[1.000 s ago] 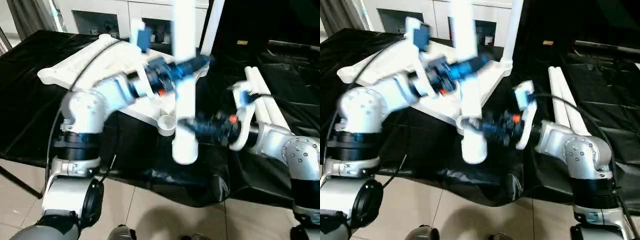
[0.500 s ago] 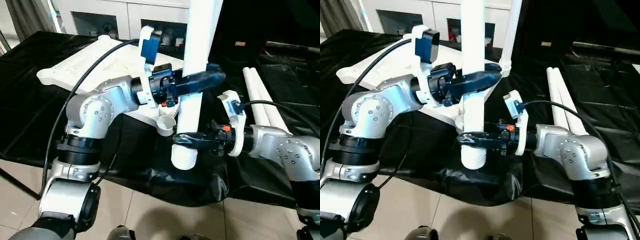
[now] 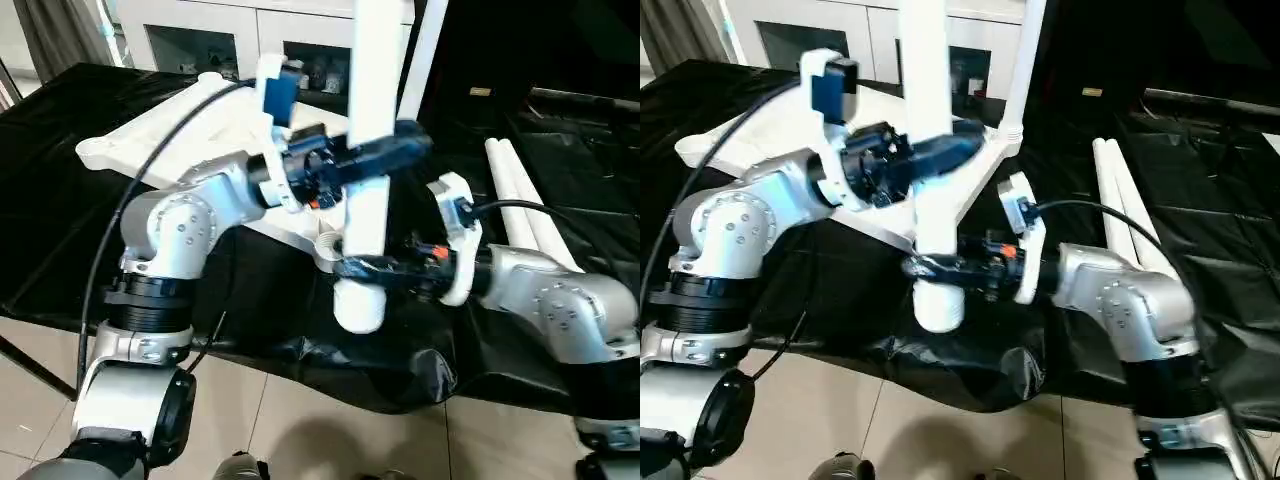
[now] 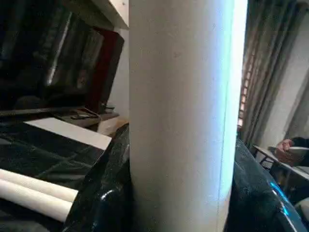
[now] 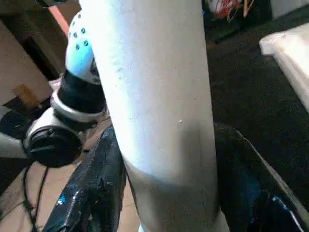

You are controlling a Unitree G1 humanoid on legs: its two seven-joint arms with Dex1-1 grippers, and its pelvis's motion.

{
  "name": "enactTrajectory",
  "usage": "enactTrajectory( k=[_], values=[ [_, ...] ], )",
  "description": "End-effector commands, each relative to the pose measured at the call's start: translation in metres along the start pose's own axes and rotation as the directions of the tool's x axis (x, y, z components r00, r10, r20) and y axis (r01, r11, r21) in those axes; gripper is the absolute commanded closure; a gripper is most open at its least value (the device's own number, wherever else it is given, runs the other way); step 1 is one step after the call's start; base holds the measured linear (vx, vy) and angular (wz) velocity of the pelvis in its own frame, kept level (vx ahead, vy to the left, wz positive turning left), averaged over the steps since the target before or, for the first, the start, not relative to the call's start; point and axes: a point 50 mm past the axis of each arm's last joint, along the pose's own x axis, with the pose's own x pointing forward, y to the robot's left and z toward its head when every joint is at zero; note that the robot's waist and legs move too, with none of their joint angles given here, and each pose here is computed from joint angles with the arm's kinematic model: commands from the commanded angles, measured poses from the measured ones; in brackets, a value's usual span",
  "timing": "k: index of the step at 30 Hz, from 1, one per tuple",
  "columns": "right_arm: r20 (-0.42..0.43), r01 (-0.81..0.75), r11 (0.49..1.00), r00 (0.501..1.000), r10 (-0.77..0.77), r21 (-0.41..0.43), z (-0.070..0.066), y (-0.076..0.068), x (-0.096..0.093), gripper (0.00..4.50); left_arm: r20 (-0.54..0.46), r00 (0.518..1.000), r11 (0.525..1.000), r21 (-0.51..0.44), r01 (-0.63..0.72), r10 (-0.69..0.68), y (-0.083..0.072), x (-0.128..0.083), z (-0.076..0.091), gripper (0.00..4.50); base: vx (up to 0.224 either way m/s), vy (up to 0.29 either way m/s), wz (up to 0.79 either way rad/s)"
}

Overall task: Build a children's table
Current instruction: Pick table leg

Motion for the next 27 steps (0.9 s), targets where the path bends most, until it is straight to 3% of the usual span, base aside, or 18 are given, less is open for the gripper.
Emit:
enactTrajectory(
  k=[1, 2, 8, 12, 18, 19, 27],
  values=[
    [0.034, 0.094, 0.995, 0.995, -0.093, -0.030, 0.004, -0.007, -0.004, 2.38, -0.033, 0.999, 1.000, 0.015, -0.004, 0.004, -0.002, 0.007, -0.005, 2.15, 0.000, 0.000, 0.00],
    [0.058, 0.195, 0.979, 0.980, -0.191, -0.068, 0.003, -0.016, -0.003, 2.40, -0.027, 0.997, 0.997, 0.018, -0.071, 0.071, 0.003, 0.008, -0.006, 2.01, 0.000, 0.000, 0.00],
    [0.100, 0.315, 0.944, 0.947, -0.305, -0.103, 0.003, -0.025, 0.000, 2.51, -0.041, 0.967, 0.964, 0.094, -0.248, 0.252, 0.014, 0.010, -0.008, 1.66, 0.000, 0.000, 0.00],
    [0.143, 0.410, 0.903, 0.908, -0.393, -0.126, 0.002, -0.032, 0.004, 2.58, 0.004, 0.911, 0.904, 0.123, -0.409, 0.411, 0.022, 0.011, -0.003, 1.66, 0.000, 0.000, 0.00],
    [0.144, 0.444, 0.883, 0.894, -0.425, -0.153, -0.001, -0.035, 0.007, 2.62, 0.046, 0.835, 0.818, 0.177, -0.547, 0.548, 0.031, 0.008, 0.004, 1.66, 0.000, 0.000, 0.00],
    [0.141, 0.443, 0.882, 0.895, -0.424, -0.158, -0.002, -0.035, 0.007, 2.62, 0.048, 0.836, 0.820, 0.169, -0.547, 0.547, 0.031, 0.008, 0.004, 1.94, 0.000, 0.000, 0.00],
    [0.122, 0.440, 0.875, 0.898, -0.423, -0.202, -0.004, -0.037, 0.010, 2.64, -0.002, 0.882, 0.875, 0.124, -0.468, 0.472, 0.024, 0.012, 0.001, 2.42, 0.000, 0.000, 0.00]
  ],
)
